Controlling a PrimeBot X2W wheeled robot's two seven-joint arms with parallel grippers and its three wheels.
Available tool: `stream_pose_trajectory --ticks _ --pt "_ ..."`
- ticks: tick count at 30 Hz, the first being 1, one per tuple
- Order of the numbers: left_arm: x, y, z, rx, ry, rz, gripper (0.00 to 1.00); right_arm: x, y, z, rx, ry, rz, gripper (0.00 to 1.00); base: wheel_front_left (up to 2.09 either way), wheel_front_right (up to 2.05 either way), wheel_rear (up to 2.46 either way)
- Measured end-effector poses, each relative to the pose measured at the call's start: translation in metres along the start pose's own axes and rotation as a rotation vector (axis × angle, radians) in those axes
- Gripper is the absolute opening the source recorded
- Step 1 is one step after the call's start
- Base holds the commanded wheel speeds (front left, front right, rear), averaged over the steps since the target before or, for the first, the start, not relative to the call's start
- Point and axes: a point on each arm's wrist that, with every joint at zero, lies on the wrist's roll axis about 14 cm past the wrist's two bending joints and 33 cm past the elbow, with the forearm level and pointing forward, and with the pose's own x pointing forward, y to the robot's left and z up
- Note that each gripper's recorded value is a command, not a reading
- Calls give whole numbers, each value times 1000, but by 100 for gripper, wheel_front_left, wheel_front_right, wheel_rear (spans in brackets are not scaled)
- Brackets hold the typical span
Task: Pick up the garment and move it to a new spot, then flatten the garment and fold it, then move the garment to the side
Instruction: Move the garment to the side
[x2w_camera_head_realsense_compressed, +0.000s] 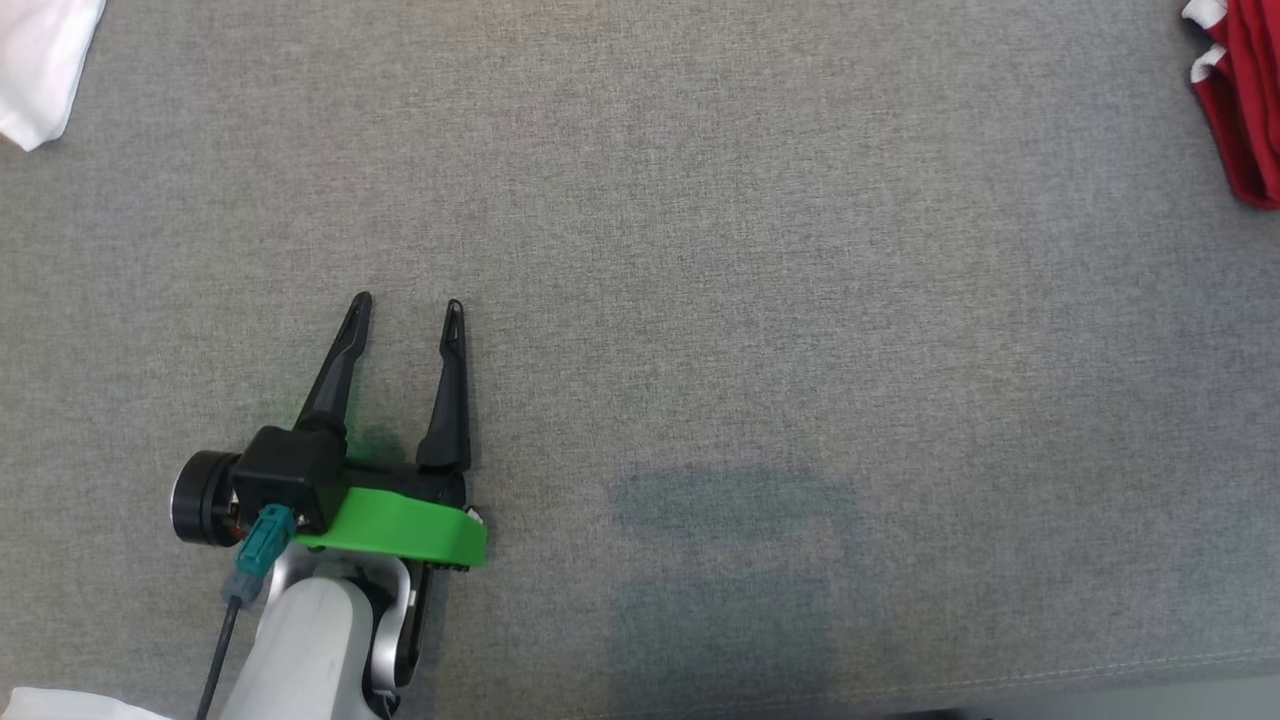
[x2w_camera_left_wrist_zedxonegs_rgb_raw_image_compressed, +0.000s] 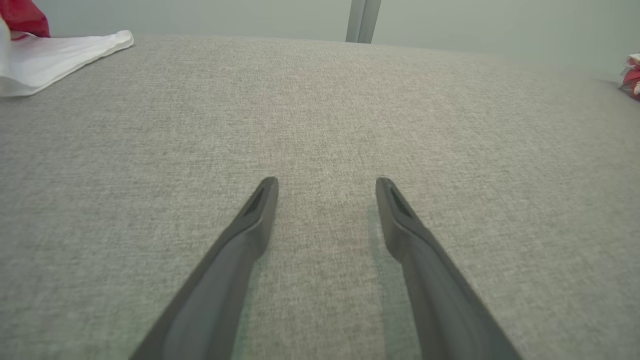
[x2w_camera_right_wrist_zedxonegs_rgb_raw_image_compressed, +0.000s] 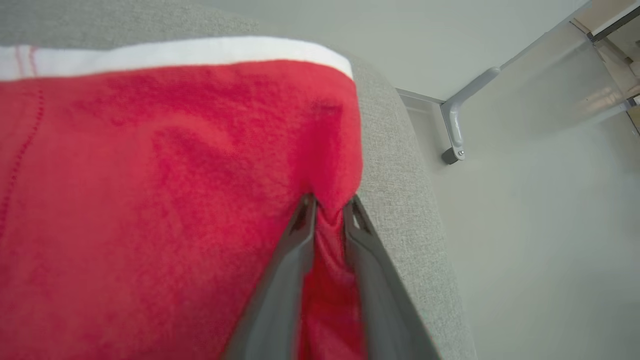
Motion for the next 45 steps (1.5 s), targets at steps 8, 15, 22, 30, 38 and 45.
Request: stream_pose_trajectory --ticks 8,15,22,30,38,45 --pt "3 -1 0 -3 -4 0 100 -3 -5 14 -57 -94 -19 100 0 0 0" --pt "2 -8 10 -8 -28 -17 100 -17 -3 38 -39 -204 -16 100 0 0 0" --pt "-3 -13 32 -18 -83 -15 100 -46 15 74 29 -358 25 100 0 0 0" --pt "-25 -3 65 -25 -165 44 100 -99 52 98 103 -500 122 100 0 0 0" --pt "-55 3 85 -30 -218 85 100 -155 83 106 163 -609 216 100 0 0 0" --pt "-85 8 92 -35 -249 119 100 -203 104 96 286 -694 271 100 0 0 0"
